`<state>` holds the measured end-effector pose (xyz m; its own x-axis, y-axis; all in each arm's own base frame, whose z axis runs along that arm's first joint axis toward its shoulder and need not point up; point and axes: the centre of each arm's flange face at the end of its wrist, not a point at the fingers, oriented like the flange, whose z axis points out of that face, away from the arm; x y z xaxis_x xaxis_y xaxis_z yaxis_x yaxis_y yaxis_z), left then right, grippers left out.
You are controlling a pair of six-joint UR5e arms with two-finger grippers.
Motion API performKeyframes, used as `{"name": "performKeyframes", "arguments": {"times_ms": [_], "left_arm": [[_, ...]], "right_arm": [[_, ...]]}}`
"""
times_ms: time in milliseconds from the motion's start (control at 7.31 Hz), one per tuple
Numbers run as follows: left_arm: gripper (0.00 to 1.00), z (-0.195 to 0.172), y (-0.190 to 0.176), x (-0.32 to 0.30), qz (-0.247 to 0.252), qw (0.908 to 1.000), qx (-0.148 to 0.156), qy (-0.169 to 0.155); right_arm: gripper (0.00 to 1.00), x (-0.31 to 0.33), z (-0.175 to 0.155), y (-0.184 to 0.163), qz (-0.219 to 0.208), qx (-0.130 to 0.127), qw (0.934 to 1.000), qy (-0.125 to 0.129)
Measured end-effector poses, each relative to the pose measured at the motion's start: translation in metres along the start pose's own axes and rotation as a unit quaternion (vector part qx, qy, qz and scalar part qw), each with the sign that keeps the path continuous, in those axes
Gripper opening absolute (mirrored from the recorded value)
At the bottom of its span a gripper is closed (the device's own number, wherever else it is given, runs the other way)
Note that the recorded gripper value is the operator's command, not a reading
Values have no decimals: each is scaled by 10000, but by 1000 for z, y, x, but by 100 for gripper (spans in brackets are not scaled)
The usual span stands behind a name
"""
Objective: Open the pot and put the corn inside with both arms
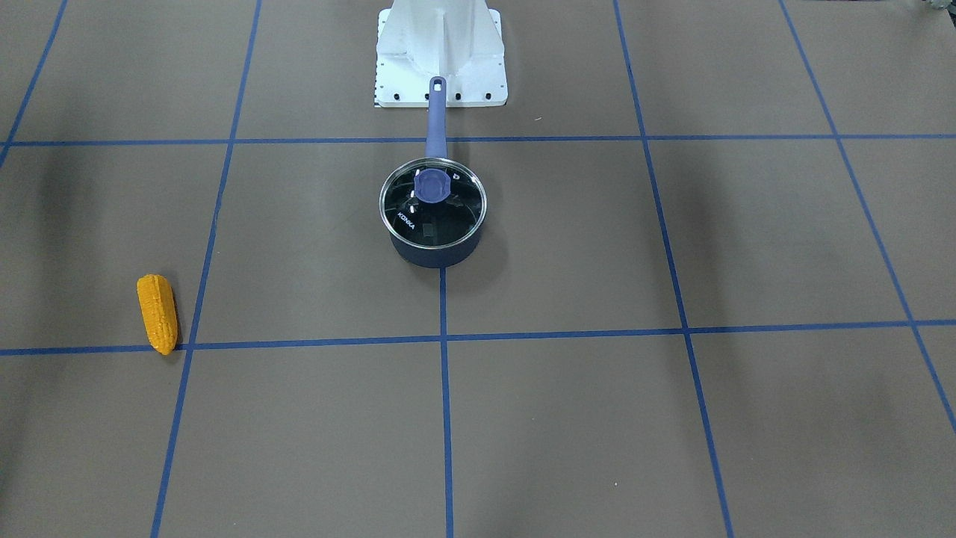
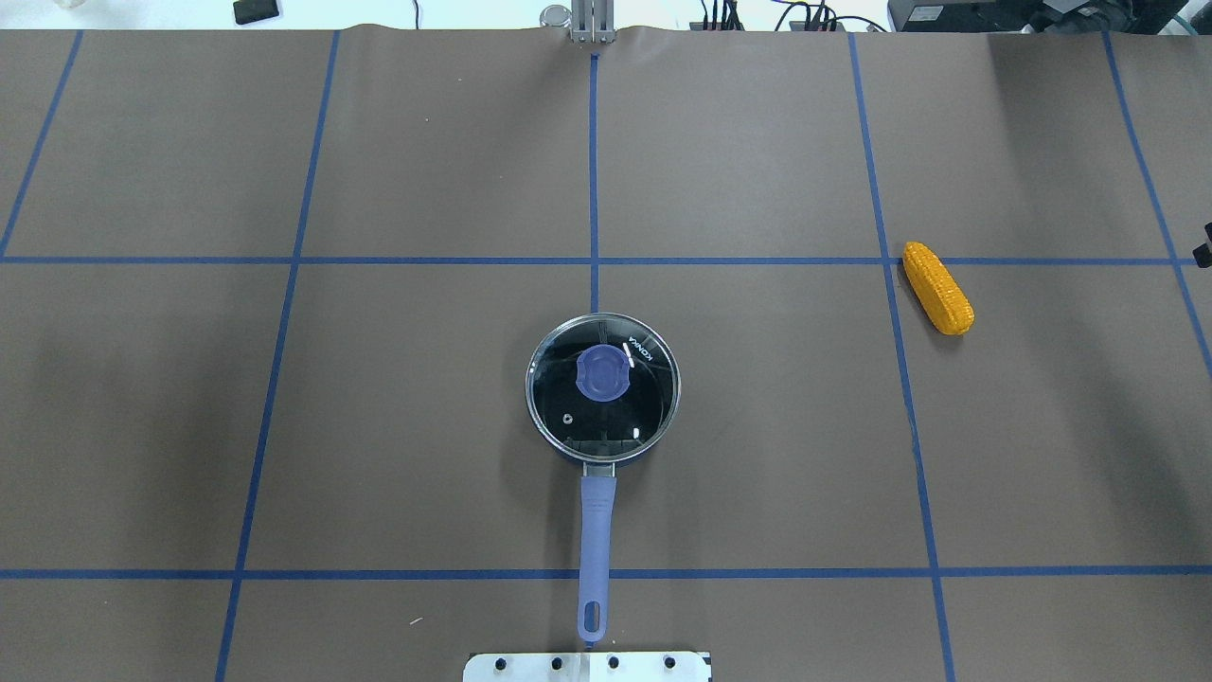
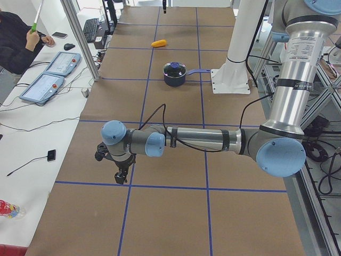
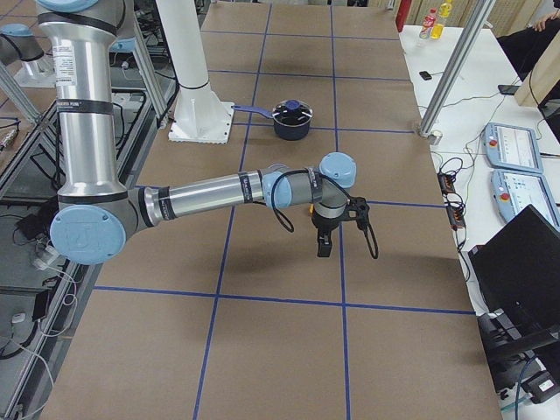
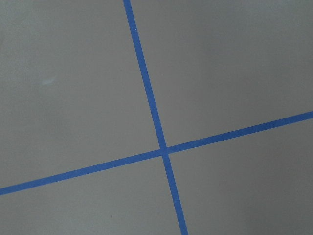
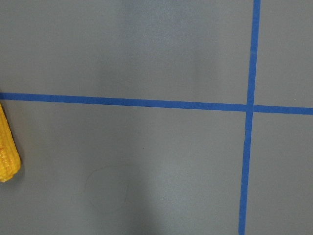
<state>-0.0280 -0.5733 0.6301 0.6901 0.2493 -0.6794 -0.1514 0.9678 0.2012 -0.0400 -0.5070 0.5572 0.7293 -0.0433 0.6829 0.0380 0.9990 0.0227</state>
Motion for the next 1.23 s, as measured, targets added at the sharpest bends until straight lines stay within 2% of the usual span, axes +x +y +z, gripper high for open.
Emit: {"name": "performKeyframes", "arguments": {"times_ms": [274, 547, 957, 1231], "left_arm": [[100, -5, -3, 5, 20, 10000, 23, 1], [100, -25, -26, 34, -58, 9995, 163, 251], [99, -91, -114, 148, -200, 9986, 32, 485], [99, -108, -149, 247, -421, 9974, -19, 577]], "right_arm": [[100, 8, -4, 3, 32, 61, 9999, 107], [100, 10, -9, 0, 38, 132, 9997, 222], [100, -23, -14, -12, -263, 206, 9993, 166], [100, -68, -9, -25, -702, 190, 9973, 97]]}}
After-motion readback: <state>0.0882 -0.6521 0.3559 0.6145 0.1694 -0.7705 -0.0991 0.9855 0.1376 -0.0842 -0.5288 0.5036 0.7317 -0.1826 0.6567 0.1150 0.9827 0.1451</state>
